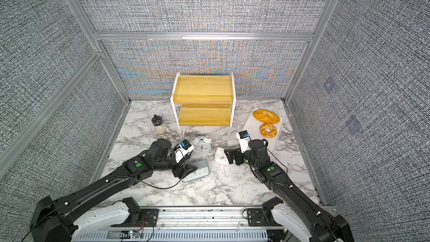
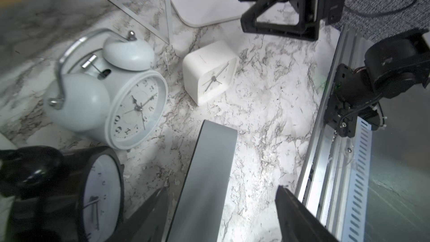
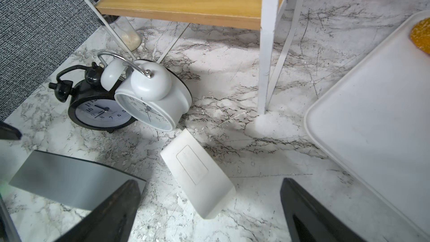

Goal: Place the alarm clocks on the shelf by style
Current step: Pick up the alarm from the center of the board.

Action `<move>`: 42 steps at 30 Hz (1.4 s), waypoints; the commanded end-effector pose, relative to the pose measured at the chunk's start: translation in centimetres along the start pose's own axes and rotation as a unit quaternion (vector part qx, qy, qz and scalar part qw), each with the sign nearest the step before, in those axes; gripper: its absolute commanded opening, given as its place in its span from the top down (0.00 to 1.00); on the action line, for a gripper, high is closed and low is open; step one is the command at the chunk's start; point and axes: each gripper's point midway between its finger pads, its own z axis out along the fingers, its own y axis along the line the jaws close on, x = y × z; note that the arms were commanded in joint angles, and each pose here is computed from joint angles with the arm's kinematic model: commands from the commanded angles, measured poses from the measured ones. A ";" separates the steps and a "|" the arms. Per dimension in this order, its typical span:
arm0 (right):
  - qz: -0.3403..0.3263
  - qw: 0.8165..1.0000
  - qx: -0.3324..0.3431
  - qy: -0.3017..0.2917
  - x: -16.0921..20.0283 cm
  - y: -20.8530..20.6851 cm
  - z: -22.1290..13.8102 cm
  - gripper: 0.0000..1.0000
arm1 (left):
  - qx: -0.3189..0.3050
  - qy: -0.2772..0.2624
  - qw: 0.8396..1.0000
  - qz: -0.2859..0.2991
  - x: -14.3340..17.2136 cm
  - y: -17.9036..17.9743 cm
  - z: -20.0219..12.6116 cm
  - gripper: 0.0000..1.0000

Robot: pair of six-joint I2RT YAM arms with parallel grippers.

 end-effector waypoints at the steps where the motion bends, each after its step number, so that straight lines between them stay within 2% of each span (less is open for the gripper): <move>1: 0.001 1.000 0.012 -0.007 -0.4 -0.3 -0.3 0.01 | -0.015 0.050 0.998 0.017 1.6 0.3 0.7 0.27; 10: -0.001 1.000 0.014 -0.015 -0.7 -0.3 -0.7 0.01 | -0.056 0.102 0.993 0.033 3.0 1.7 2.2 0.27; 14: -0.002 1.000 0.014 -0.014 -0.6 -0.3 -0.7 0.01 | -0.082 0.110 0.990 0.037 3.0 2.7 2.5 0.27; 16: -0.002 1.000 0.014 -0.015 -0.7 -0.3 -0.7 0.01 | -0.076 0.116 0.990 0.039 3.1 2.6 2.8 0.27; 24: -0.001 1.000 0.021 -0.012 -0.5 -0.6 -0.5 0.01 | -0.043 0.151 0.987 0.040 3.8 1.8 3.5 0.47; 32: -0.001 1.000 0.022 -0.009 -0.2 -0.6 -0.3 0.01 | -0.046 0.166 0.984 0.038 4.1 2.1 4.0 0.48; 39: -0.002 1.000 0.017 -0.010 -0.4 -0.5 -0.3 0.01 | -0.042 0.170 0.984 0.041 3.8 1.9 3.7 0.67; 42: -0.003 1.000 0.008 -0.012 -0.5 -0.2 -0.2 0.01 | -0.039 0.161 0.985 0.045 3.2 1.6 3.5 0.68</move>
